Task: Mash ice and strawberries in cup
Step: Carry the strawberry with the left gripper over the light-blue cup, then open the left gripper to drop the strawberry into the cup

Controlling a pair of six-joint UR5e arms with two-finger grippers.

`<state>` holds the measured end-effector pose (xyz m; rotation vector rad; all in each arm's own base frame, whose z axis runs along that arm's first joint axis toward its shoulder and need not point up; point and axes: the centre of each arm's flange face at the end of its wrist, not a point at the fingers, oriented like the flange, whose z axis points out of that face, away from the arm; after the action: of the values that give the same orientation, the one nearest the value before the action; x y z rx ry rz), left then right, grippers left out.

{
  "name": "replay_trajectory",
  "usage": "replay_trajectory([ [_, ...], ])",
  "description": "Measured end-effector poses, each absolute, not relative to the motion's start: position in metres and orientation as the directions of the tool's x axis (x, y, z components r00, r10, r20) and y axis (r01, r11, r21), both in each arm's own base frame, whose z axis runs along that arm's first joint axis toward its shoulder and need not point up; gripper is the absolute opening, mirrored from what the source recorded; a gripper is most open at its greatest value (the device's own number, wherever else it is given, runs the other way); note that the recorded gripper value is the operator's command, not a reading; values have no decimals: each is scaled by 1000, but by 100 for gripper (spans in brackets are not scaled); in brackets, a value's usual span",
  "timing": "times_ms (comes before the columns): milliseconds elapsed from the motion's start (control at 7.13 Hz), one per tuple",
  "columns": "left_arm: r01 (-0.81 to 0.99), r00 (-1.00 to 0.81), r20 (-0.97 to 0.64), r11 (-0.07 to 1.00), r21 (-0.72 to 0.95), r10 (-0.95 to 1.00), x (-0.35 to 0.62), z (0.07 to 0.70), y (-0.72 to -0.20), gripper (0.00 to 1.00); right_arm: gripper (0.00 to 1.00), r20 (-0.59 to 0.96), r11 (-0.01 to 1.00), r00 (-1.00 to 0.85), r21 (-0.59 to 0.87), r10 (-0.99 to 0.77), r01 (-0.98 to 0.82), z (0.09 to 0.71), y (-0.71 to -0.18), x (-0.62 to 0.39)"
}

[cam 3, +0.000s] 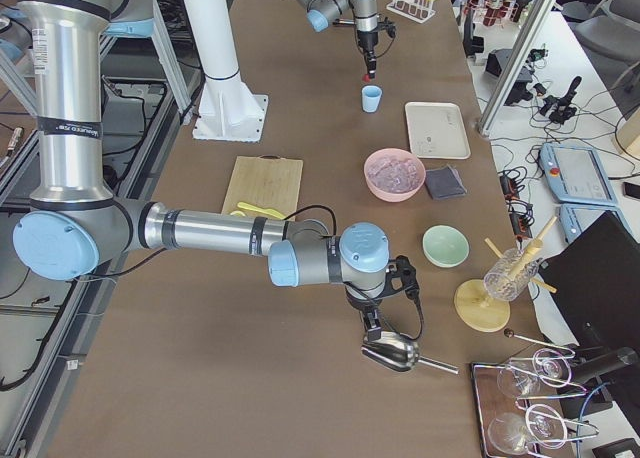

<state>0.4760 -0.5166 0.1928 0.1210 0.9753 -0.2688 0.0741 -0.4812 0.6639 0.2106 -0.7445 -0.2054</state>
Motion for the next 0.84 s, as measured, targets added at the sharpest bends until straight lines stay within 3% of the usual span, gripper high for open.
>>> replay_trajectory([
  [281, 293, 537, -825, 956, -13, -176, 484, 190, -525, 30, 99, 645, 957, 718, 268, -262, 108, 662, -483, 75],
  [561, 299, 544, -820, 954, -7, -176, 484, 193, -535, 96, 99, 642, 955, 719, 275, -266, 108, 659, -486, 76],
  [842, 298, 541, -822, 954, -8, -176, 486, 193, -534, 97, 99, 641, 955, 719, 278, -268, 108, 657, -487, 75],
])
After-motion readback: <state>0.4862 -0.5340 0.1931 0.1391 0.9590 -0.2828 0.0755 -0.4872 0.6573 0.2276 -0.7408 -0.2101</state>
